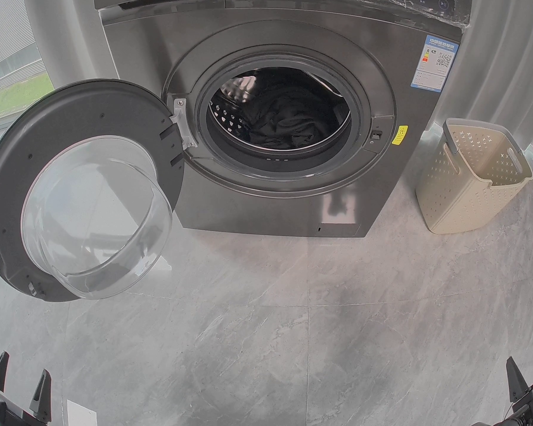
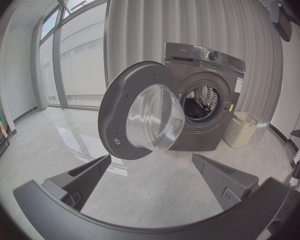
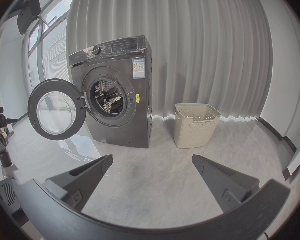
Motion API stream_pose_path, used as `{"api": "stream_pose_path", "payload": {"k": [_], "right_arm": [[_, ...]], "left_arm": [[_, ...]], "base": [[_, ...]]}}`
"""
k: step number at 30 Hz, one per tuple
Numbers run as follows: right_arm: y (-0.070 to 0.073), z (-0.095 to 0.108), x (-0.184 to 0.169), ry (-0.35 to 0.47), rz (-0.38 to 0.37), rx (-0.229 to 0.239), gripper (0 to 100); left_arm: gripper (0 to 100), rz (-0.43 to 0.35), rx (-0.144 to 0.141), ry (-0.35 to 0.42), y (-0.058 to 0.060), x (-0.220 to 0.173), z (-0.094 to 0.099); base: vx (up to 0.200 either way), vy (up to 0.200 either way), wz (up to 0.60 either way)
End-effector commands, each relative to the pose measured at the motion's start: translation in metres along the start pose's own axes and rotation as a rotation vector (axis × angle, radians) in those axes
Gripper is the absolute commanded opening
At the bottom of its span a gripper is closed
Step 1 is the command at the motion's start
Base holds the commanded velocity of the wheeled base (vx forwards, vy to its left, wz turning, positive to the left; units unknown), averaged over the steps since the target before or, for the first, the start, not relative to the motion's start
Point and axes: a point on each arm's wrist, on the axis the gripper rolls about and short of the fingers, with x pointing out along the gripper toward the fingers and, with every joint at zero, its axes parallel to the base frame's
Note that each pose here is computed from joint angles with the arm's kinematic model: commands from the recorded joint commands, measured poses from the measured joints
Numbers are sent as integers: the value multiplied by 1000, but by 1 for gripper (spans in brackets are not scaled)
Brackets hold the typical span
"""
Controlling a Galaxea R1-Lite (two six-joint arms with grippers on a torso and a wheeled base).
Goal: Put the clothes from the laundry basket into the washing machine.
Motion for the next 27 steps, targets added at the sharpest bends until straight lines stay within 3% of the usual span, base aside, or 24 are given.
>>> {"api": "stream_pose_path", "payload": {"k": [1, 18, 27], "right_arm": [[0, -5, 0, 5, 1, 0, 100], [0, -5, 0, 3, 2, 2, 100], [0, -5, 0, 3, 1, 2, 100]], "left_arm": [[100, -1, -1, 4, 0, 0, -4], [100, -6, -6, 6, 0, 0, -4], [100, -7, -6, 6, 0, 0, -4]], "base": [[0, 200, 0], [0, 200, -35], [0, 0, -133]]}}
